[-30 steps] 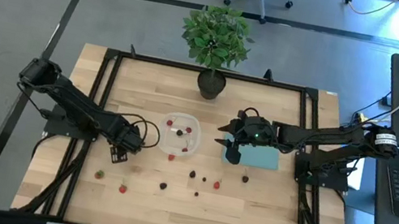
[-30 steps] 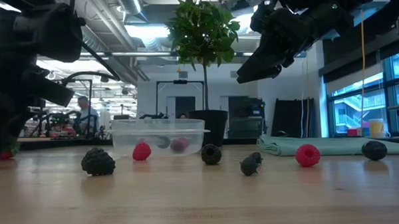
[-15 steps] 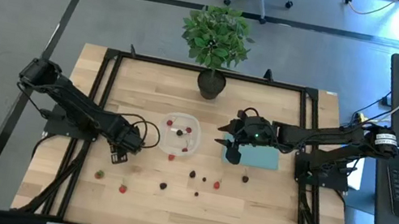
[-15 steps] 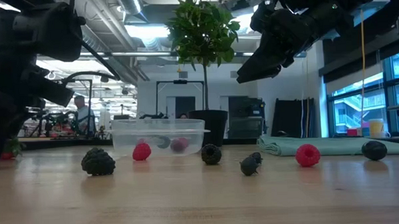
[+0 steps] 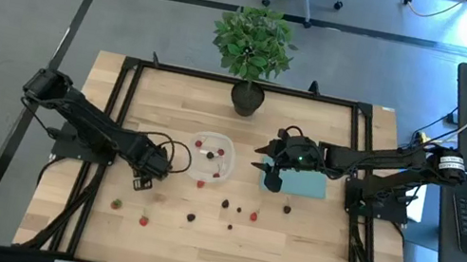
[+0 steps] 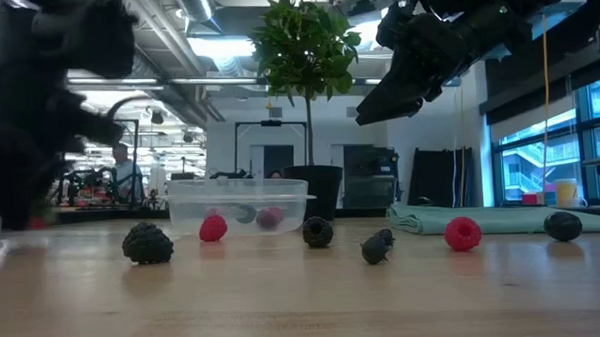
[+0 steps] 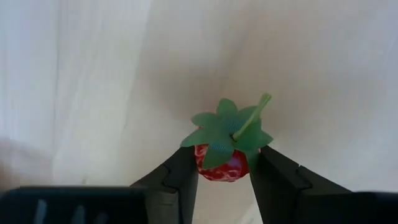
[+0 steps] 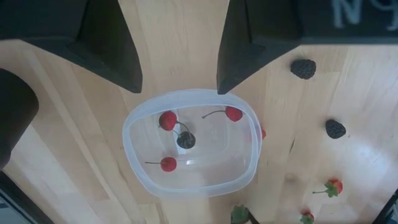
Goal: Pick and placing Produce into tupperware
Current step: Put the top strawberry into the container
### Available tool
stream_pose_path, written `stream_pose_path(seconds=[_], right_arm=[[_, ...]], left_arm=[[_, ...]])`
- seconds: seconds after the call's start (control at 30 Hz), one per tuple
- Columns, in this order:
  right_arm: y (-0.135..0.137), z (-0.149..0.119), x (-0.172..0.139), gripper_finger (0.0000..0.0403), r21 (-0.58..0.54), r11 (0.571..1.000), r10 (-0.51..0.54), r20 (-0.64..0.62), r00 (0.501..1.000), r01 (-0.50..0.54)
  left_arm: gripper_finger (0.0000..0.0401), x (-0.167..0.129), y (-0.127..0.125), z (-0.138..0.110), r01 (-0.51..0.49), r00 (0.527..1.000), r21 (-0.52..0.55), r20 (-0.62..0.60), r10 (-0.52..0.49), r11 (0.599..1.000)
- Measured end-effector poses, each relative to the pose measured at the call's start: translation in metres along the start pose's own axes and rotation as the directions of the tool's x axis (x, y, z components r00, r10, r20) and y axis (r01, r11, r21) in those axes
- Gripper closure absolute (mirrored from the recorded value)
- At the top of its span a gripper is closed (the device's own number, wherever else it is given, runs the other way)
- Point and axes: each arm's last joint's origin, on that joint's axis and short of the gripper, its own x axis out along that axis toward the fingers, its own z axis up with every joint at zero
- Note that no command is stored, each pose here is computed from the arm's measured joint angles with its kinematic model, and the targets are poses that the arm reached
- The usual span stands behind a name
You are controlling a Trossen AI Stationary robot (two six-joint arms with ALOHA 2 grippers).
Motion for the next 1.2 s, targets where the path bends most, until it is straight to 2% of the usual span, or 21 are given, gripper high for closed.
stream_pose_path(seconds=[0.27,0.43,0.53,0.6,0.7,0.8,1.03,1.2], right_arm=[[0.0,0.0,0.0,0.0194,0.004,1.0,0.0,0.001,1.0,0.0],[0.0,0.0,0.0,0.0194,0.004,1.0,0.0,0.001,1.0,0.0],[0.0,0.0,0.0,0.0194,0.004,1.0,0.0,0.001,1.0,0.0],[0.0,0.0,0.0,0.0194,0.004,1.0,0.0,0.001,1.0,0.0],[0.0,0.0,0.0,0.0194,0.004,1.0,0.0,0.0,1.0,0.0],[0.0,0.0,0.0,0.0194,0.004,1.0,0.0,0.0,1.0,0.0],[0.0,0.0,0.0,0.0194,0.004,1.0,0.0,0.0,1.0,0.0],[0.0,0.0,0.0,0.0194,0.0,1.0,0.0,0.0,1.0,0.0]], left_arm=[[0.0279,-0.038,-0.009,0.029,-0.05,0.979,0.137,0.204,0.022,0.989],[0.0279,-0.06,-0.006,0.047,-0.155,0.939,0.179,0.333,0.089,0.972],[0.0279,-0.067,-0.001,0.06,-0.177,0.908,0.183,0.408,0.089,0.967],[0.0279,-0.07,0.003,0.07,-0.168,0.891,0.19,0.449,0.067,0.967],[0.0278,-0.072,0.013,0.084,-0.088,0.881,0.227,0.473,-0.031,0.97],[0.0278,-0.073,0.025,0.094,-0.042,0.867,0.243,0.49,-0.085,0.969],[0.0278,-0.066,0.046,0.109,-0.003,0.864,0.205,0.493,-0.101,0.979],[0.0278,-0.05,0.045,0.118,0.026,0.883,0.257,0.446,-0.142,0.966]])
